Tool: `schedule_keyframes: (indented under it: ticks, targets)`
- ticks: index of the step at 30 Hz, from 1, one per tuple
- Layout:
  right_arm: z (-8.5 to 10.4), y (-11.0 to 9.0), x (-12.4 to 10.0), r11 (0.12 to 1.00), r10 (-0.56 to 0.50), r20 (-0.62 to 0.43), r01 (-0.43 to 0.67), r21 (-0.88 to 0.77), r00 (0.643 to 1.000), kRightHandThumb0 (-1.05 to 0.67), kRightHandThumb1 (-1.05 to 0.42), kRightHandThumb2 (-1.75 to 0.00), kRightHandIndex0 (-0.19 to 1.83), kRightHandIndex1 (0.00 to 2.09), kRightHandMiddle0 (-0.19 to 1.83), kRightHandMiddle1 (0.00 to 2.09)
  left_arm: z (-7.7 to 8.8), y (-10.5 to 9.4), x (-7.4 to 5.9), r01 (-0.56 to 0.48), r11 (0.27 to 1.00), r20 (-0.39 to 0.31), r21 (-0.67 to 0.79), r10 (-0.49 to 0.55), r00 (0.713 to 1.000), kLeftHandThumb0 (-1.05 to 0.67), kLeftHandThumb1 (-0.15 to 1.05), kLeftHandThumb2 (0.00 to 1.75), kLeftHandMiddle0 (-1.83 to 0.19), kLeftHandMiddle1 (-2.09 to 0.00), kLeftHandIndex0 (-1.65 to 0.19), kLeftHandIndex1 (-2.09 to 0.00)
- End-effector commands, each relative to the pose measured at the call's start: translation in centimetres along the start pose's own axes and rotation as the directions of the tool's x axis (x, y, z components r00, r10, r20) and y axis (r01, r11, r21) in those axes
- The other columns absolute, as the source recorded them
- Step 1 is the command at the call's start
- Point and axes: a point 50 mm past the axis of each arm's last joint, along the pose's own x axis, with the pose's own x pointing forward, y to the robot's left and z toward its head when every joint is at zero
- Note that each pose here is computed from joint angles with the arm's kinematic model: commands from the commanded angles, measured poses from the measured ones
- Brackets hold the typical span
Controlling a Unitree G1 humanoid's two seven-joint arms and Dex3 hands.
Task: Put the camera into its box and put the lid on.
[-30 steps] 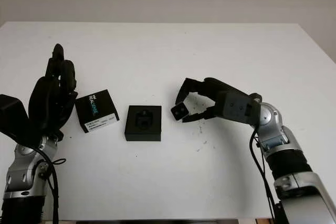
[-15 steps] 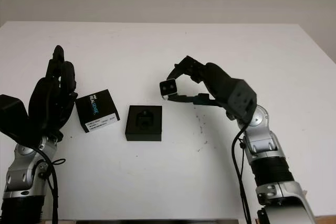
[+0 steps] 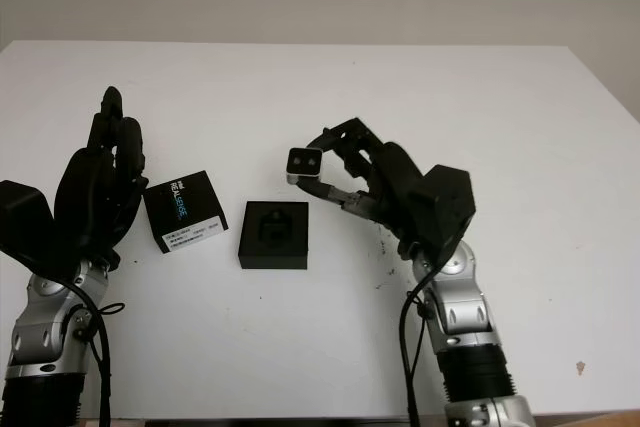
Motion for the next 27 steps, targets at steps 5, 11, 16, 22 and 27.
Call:
schedule_keyframes:
  ticks: [5,11,16,22,27]
  targets:
    - [-0.3,1.3,0.0,0.999,0.036,-0.015,-0.035,0.039,0.999,-0.42,-1.04,-0.05,0.12,0.03,0.14,1.85,0.3,0.1,0.1,0.003,1.0,0.013,0.004,-0.003,1.0,-0.72,1.05,0.62,0.19,0.0,0.19,0.0]
    - [-1.2,1.8,-0.3,0.998,0.056,-0.073,-0.054,0.027,0.996,-0.39,-1.03,-0.05,0.13,0.04,0.17,1.8,0.3,0.0,0.0,0.004,1.0,0.013,0.003,-0.004,1.0,-0.73,1.05,0.64,0.19,0.0,0.19,0.0]
    - [-1.5,1.8,-0.2,0.998,0.065,-0.088,-0.064,0.019,0.994,-0.39,-1.02,-0.05,0.14,0.05,0.19,1.78,0.3,0.1,-0.1,0.003,1.0,0.013,0.005,-0.004,1.0,-0.72,1.05,0.65,0.19,0.0,0.19,0.0]
    - [-1.8,2.0,0.1,0.996,0.086,-0.106,-0.086,0.0,0.991,-0.42,-1.0,-0.04,0.15,0.06,0.21,1.77,0.3,0.0,-0.1,0.005,1.0,0.011,0.007,-0.005,1.0,-0.72,1.05,0.65,0.19,0.0,0.19,0.0]
    - [-2.1,2.0,0.2,0.996,0.086,-0.118,-0.087,-0.001,0.989,-0.43,-0.99,-0.05,0.16,0.06,0.23,1.75,0.3,0.1,-0.1,0.008,1.0,0.014,0.009,-0.009,1.0,-0.71,1.05,0.66,0.19,0.0,0.19,0.0]
